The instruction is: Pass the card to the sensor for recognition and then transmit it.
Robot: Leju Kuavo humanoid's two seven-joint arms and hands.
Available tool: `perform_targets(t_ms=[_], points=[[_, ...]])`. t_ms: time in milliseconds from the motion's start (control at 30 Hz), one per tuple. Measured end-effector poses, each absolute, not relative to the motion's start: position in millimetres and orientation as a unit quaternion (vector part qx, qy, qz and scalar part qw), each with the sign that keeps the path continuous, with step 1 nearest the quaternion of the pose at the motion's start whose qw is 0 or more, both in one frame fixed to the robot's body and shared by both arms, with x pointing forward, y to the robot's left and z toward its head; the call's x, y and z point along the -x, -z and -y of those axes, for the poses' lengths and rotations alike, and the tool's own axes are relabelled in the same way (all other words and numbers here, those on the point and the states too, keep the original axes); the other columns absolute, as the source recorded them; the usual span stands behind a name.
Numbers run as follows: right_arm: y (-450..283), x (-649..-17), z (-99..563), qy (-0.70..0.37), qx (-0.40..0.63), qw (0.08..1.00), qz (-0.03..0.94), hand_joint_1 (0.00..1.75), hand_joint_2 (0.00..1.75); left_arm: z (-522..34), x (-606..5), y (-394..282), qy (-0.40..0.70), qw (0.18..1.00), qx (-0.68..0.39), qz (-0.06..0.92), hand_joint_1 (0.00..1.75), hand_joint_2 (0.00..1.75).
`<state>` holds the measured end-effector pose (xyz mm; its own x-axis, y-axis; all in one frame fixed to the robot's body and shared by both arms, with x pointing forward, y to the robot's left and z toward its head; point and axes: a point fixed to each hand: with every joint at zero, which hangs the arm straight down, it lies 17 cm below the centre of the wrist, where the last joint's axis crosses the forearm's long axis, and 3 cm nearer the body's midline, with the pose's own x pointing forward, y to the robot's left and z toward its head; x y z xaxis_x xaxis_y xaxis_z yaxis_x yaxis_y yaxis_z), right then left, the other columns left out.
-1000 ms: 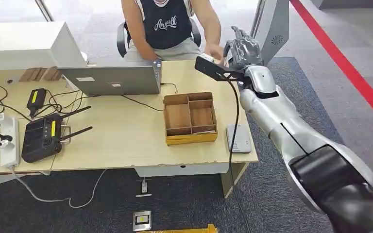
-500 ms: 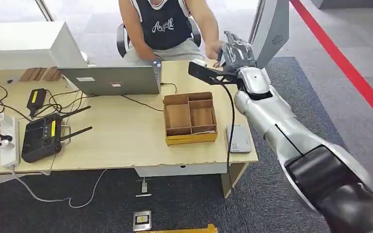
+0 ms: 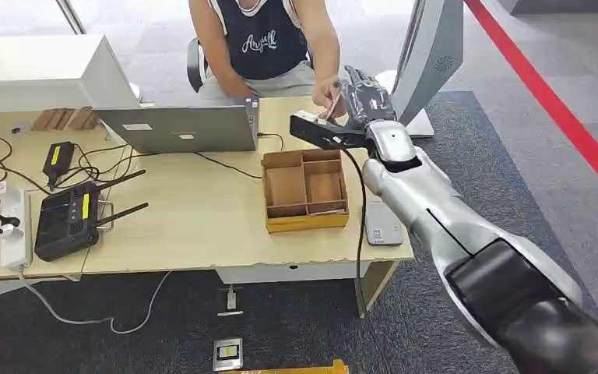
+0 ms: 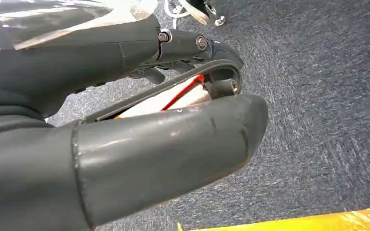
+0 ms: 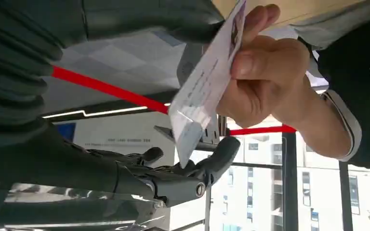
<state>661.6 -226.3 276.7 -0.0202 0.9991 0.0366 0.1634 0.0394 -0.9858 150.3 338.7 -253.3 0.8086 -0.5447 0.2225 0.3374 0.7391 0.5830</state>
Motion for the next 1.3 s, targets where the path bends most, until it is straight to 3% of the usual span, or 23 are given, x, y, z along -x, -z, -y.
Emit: perform_targets(t_ms=[567,933,1300], points=[[-283,-663,255,-0.427,0.545,0.462,0.555,0.00,0.00,-340,-149,253,0.233,0.915,-0.270,0.190,0.00,0.00],[-312,-660,351,-0.396,0.617,0.448,0.511,0.00,0.00,-342,-147,253,0.223,0.917,-0.272,0.189,0.00,0.00],[-321,-651,397,-0.374,0.636,0.451,0.502,0.00,0.00,-342,-146,254,0.221,0.918,-0.271,0.188,0.00,0.00]])
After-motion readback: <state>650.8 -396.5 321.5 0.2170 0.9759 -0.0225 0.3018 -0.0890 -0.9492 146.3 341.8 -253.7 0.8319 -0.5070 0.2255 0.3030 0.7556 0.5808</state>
